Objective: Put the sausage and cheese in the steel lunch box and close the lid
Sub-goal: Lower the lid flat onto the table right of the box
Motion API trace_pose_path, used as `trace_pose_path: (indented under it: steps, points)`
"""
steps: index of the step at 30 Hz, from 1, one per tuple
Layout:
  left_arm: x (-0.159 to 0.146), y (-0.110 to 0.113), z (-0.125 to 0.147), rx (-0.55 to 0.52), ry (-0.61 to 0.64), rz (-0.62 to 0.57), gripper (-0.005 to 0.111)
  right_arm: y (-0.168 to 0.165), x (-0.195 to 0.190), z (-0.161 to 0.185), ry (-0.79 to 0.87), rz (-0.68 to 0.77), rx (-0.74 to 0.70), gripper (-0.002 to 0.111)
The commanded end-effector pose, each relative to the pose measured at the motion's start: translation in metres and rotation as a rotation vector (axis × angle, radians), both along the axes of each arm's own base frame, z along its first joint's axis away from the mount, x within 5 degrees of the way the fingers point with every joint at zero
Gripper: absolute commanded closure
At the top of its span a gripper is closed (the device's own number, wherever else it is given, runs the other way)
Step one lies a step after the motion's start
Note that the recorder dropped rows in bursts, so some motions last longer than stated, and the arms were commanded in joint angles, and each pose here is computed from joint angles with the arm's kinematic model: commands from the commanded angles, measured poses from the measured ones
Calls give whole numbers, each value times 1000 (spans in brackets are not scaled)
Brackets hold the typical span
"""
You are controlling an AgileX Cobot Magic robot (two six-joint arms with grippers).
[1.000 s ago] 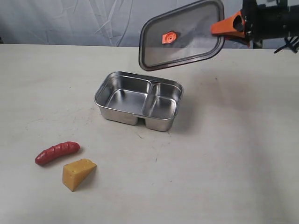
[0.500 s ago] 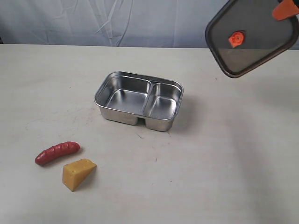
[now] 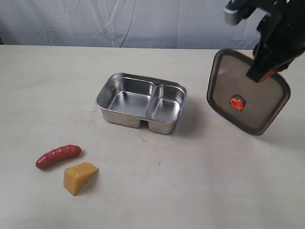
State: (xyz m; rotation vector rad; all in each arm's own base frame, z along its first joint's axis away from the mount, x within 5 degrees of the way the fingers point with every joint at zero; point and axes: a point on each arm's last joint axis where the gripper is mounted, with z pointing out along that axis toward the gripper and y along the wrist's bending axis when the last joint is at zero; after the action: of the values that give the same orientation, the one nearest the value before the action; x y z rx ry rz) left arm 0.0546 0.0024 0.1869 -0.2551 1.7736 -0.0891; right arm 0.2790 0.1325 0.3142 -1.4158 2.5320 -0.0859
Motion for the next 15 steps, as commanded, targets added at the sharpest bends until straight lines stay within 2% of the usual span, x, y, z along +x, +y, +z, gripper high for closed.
trace_pose_path:
  steps: [1,5,15]
  points:
    - [0,0,0,5,-13,4,107,21,-19,-20,36,42,-65,109]
    - [0,0,0,5,-13,4,107,37,-35,-28,89,84,-39,109]
    - [0,0,0,5,-13,4,107,76,-73,-40,293,129,156,109]
